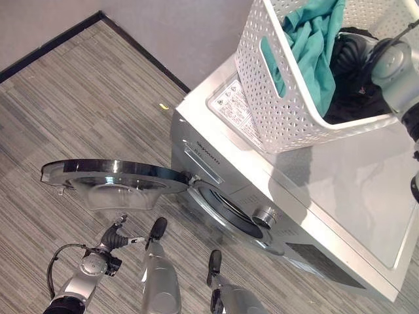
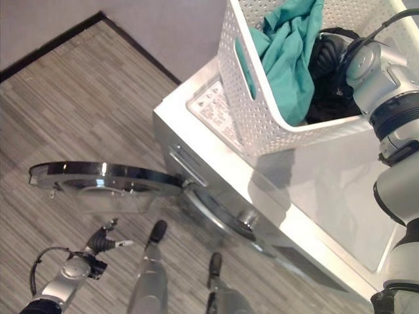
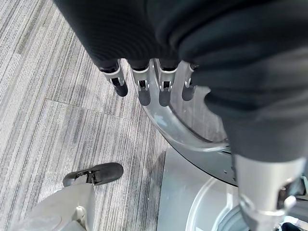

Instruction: Grab the laundry basket,head to the washer,open it,put in the laundry and shut it.

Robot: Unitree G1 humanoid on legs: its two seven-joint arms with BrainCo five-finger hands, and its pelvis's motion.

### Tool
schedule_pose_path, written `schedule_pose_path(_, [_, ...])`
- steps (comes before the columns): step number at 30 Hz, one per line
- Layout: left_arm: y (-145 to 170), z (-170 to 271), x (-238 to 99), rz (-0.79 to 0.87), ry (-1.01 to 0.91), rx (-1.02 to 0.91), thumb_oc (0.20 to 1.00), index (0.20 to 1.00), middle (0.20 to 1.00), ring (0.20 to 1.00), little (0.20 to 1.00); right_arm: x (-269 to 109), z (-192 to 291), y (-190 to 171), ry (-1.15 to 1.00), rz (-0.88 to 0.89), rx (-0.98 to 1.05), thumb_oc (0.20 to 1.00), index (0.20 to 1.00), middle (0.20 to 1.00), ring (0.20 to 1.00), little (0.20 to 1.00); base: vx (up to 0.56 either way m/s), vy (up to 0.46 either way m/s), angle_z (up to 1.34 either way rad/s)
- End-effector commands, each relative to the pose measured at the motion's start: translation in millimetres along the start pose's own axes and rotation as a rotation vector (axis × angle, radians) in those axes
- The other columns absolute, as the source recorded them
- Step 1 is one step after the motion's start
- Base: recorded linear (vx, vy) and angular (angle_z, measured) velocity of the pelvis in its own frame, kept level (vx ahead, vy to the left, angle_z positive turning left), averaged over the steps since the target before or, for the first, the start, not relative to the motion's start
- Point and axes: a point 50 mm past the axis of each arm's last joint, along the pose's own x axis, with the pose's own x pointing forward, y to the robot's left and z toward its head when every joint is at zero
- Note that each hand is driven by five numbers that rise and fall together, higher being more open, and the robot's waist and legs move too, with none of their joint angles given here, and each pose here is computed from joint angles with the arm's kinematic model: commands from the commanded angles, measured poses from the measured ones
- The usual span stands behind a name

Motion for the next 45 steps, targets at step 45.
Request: schedule_pose_path(45, [1.9, 27.0, 3.8, 0.113, -0.154, 0.047, 1.000, 1.000, 1.000, 1.000, 1.000, -179.3, -16.3, -210.4, -0.030, -1.636, 0.018, 0.200, 0.200, 0.200, 0.200, 0.200, 0.01, 0.009, 0.01])
